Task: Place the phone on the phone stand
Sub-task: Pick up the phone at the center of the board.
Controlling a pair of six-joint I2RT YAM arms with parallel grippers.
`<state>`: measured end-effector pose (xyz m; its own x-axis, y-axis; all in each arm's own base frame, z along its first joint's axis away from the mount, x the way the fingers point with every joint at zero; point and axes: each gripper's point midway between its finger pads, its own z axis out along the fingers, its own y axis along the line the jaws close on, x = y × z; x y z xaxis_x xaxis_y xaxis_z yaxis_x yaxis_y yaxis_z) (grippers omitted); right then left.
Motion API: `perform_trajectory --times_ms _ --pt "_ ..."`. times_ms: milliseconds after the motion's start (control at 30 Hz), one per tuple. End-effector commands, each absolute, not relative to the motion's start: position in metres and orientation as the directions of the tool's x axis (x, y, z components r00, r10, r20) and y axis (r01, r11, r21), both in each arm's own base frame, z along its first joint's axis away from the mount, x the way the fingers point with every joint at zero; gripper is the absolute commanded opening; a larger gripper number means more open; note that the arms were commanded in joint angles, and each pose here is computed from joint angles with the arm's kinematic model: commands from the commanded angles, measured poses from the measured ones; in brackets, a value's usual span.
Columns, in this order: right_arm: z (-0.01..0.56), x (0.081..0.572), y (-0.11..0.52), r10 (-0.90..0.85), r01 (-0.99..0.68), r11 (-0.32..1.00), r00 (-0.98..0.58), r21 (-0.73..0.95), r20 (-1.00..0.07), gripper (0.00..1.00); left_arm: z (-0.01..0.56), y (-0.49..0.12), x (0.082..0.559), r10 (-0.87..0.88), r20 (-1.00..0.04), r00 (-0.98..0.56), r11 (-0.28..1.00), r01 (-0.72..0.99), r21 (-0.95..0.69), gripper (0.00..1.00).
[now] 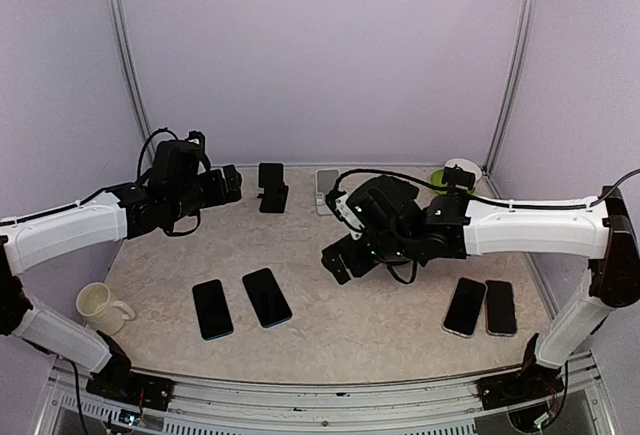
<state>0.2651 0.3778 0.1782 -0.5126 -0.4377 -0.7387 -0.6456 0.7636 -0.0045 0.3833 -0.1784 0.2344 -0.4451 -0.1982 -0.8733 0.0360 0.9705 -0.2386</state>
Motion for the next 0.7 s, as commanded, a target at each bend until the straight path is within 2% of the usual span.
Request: perform_trajectory --times_ms 0,200,367,533,667 --pt "0.154 0.251 0.312 -0.317 -0.435 0.900 -0.665 0.006 -0.676 1.00 0.239 -0.187 0.376 -0.215 -0.879 -0.425 0.960 0.073 -0.270 0.99" --pt "0.129 0.245 0.236 -0.125 -0.127 0.991 -0.741 -0.045 -0.660 1.00 0.229 -0.195 0.371 -0.222 -0.869 -0.441 0.951 0.098 -0.293 0.99" --pt "0.107 0.242 0.174 0.053 0.132 0.988 -0.786 -0.083 -0.616 1.00 0.225 -0.205 0.365 -0.209 -0.869 -0.448 0.949 0.120 -0.290 0.99" --pt "0.097 0.243 0.139 0.202 0.298 0.952 -0.786 -0.072 -0.584 1.00 0.225 -0.210 0.362 -0.198 -0.873 -0.446 0.950 0.132 -0.283 0.99" --pt "0.097 0.245 0.123 0.312 0.388 0.921 -0.742 -0.002 -0.593 1.00 0.224 -0.214 0.361 -0.204 -0.872 -0.445 0.946 0.141 -0.293 0.99"
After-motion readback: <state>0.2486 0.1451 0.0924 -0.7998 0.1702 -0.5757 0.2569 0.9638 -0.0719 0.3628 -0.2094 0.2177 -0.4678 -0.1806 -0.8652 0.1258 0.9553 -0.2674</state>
